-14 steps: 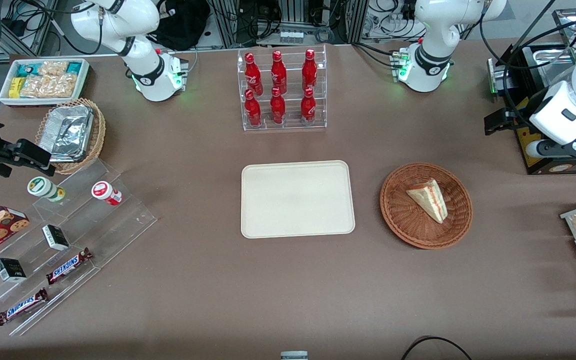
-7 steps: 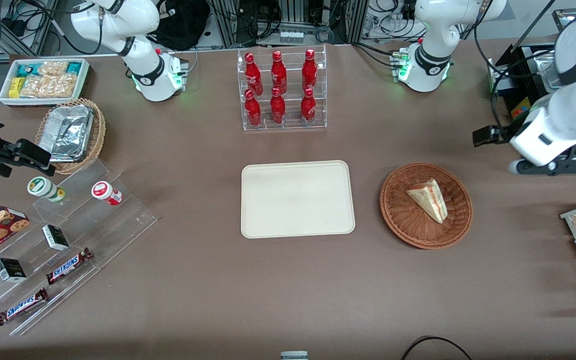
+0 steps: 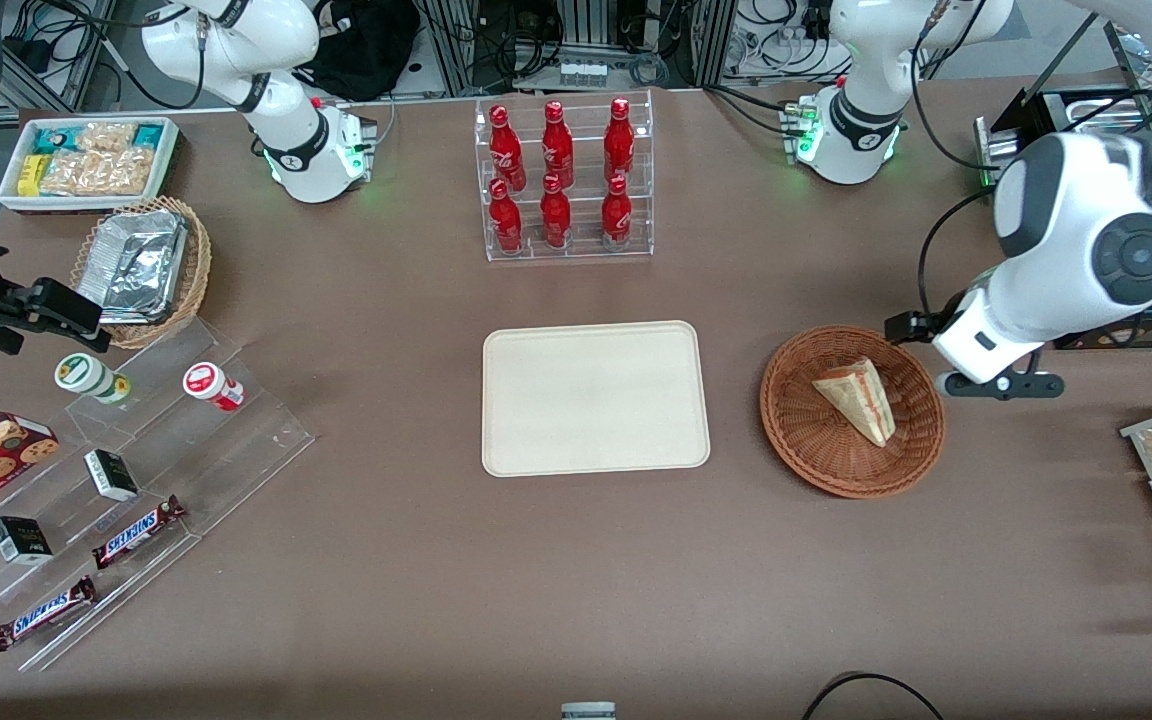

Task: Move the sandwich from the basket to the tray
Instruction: 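Move the left gripper over the wrapped sandwich in the wicker basket, then lower the left gripper and close it on the sandwich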

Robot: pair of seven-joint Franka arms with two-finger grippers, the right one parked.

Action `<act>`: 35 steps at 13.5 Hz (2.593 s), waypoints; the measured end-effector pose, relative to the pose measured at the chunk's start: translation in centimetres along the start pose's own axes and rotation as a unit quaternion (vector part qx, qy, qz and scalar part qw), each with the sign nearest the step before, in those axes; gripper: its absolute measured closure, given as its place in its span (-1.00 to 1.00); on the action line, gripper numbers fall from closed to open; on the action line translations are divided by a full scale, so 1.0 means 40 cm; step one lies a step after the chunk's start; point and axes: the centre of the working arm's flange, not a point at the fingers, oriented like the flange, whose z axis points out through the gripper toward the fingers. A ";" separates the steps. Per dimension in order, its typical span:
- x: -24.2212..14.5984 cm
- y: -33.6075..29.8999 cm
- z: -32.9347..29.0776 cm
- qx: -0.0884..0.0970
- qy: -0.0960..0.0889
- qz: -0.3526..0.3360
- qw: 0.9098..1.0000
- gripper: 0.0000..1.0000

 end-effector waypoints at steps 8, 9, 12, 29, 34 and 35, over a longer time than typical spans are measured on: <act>-0.019 0.014 0.179 -0.010 0.045 -0.109 0.993 -1.00; -0.019 0.030 0.179 -0.011 0.050 -0.140 0.989 -1.00; -0.028 0.069 0.212 -0.023 0.071 -0.221 0.972 -1.00; -0.020 0.065 0.393 -0.056 0.085 -0.397 0.912 -0.93; -0.019 0.065 0.395 -0.058 0.085 -0.408 0.907 0.19; -0.018 0.065 0.392 -0.058 0.086 -0.408 0.907 0.34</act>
